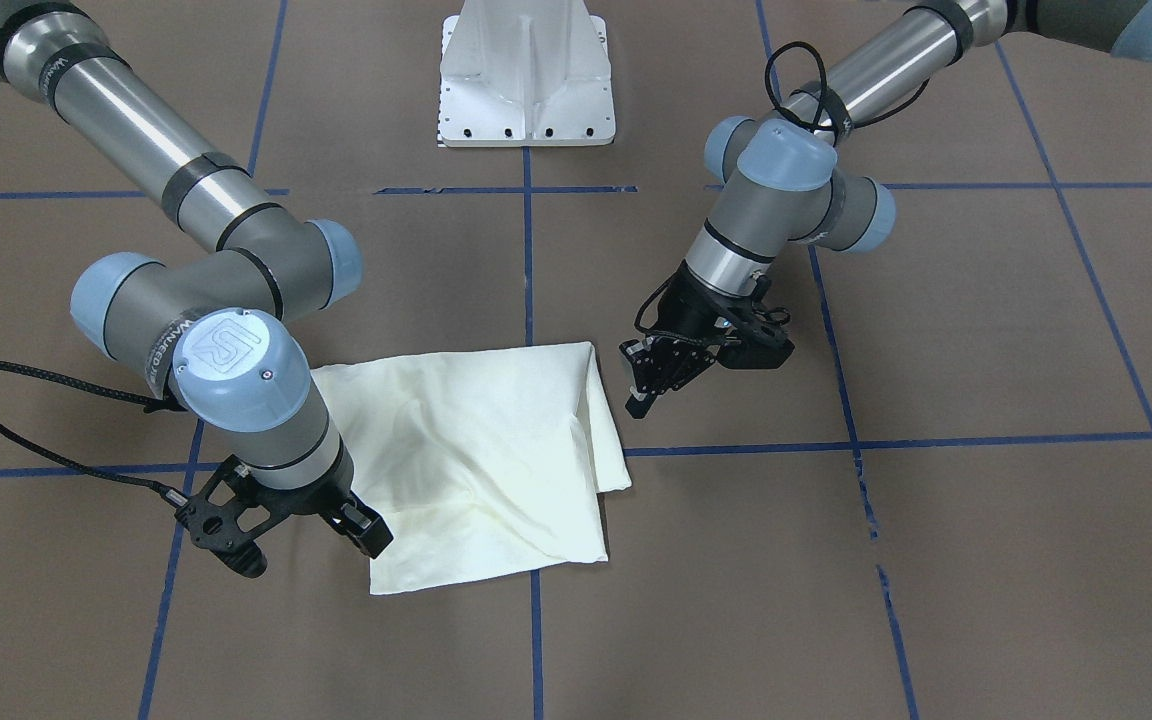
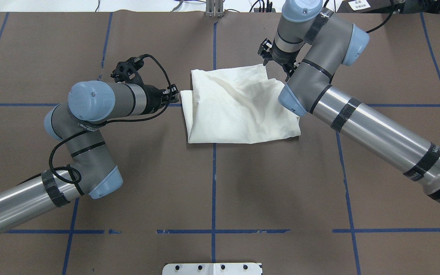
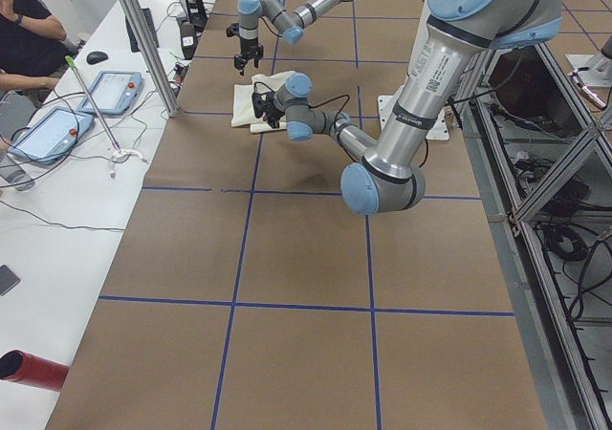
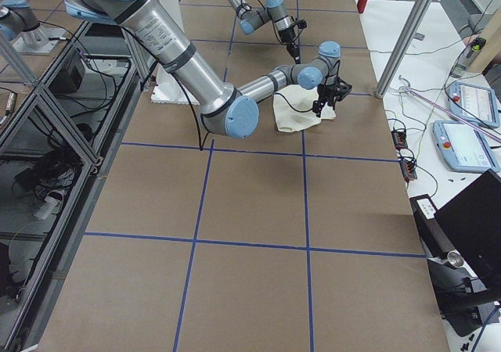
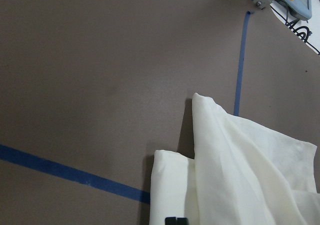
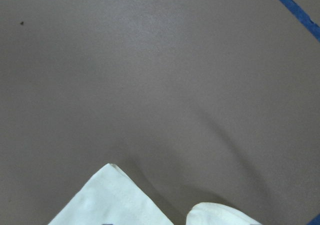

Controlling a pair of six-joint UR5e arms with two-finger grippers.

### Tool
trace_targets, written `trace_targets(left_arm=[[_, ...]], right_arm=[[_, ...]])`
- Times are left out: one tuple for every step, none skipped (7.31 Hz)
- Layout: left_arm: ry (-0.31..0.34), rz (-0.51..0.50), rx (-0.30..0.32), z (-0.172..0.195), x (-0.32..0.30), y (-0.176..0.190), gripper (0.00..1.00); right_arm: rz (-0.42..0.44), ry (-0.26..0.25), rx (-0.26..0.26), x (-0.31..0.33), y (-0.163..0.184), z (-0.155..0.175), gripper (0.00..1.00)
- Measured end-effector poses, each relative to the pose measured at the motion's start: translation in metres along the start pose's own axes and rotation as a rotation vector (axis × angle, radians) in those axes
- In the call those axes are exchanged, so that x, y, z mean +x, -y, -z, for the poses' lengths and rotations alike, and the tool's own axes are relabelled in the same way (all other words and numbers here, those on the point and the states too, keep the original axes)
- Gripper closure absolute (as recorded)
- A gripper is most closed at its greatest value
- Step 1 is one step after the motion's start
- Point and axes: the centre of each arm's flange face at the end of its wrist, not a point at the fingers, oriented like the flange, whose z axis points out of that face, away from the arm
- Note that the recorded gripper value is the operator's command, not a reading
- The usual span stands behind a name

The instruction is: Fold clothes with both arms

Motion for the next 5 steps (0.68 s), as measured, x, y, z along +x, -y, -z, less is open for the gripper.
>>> trace_targets(left_arm=[[-0.003,-0.001,0.008,0.001,0.001,0.000,1.00],[-0.003,-0.002,0.013,0.001,0.001,0.000,1.00],[-0.004,-0.002,0.015,0.001,0.002,0.000,1.00],[-0.005,-0.002,0.016,0.001,0.002,0.001,1.00],[-0.005,-0.002,0.016,0.001,0.002,0.001,1.00]], right_arm=[[-0.001,-0.009,-0.012,-0.001,-0.002,-0.005,0.43],[0.001,-0.011,-0.025,-0.003,-0.006,-0.006,0.47],[0.006,-0.013,-0.037,-0.005,-0.011,-0.007,0.48],[0.014,-0.018,-0.047,-0.004,-0.019,-0.012,0.99],[0.016,-0.025,-0.054,-0.002,-0.026,-0.018,1.00]])
